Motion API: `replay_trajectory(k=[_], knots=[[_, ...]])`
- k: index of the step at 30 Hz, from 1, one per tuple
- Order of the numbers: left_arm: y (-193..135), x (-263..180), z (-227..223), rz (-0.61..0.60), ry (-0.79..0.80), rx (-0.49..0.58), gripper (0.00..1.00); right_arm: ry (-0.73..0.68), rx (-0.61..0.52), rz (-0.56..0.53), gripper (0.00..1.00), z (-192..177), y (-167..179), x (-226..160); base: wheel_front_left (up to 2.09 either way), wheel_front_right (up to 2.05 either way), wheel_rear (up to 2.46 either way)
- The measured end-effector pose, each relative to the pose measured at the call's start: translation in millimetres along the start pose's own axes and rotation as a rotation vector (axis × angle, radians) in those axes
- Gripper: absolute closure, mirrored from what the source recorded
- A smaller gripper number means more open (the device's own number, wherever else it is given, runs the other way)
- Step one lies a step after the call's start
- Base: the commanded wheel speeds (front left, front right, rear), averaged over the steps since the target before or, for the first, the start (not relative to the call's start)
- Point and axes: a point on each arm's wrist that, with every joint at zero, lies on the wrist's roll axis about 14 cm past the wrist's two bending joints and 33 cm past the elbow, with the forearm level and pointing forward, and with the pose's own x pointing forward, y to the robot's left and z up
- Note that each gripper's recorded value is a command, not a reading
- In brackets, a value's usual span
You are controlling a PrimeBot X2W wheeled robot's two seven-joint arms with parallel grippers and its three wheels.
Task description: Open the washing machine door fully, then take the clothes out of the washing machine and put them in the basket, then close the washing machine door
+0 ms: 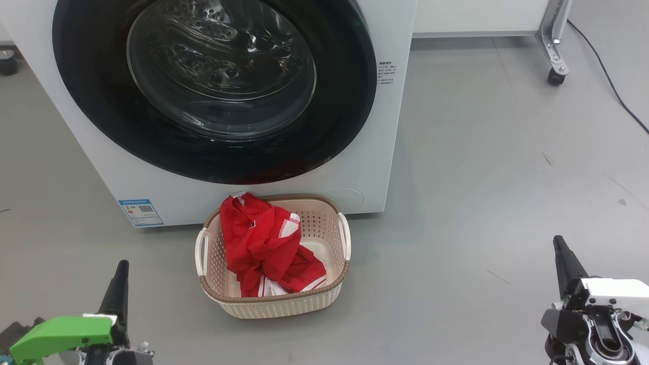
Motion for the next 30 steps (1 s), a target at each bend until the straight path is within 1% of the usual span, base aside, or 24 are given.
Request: replay_trajectory(k=[30], knots=[[-0.4,0.1,0.3,-0.002,-0.001,-0.001,1.00,-0.002,0.002,0.001,1.00,0.6,0.3,0.0,0.00,0.00,0.00]])
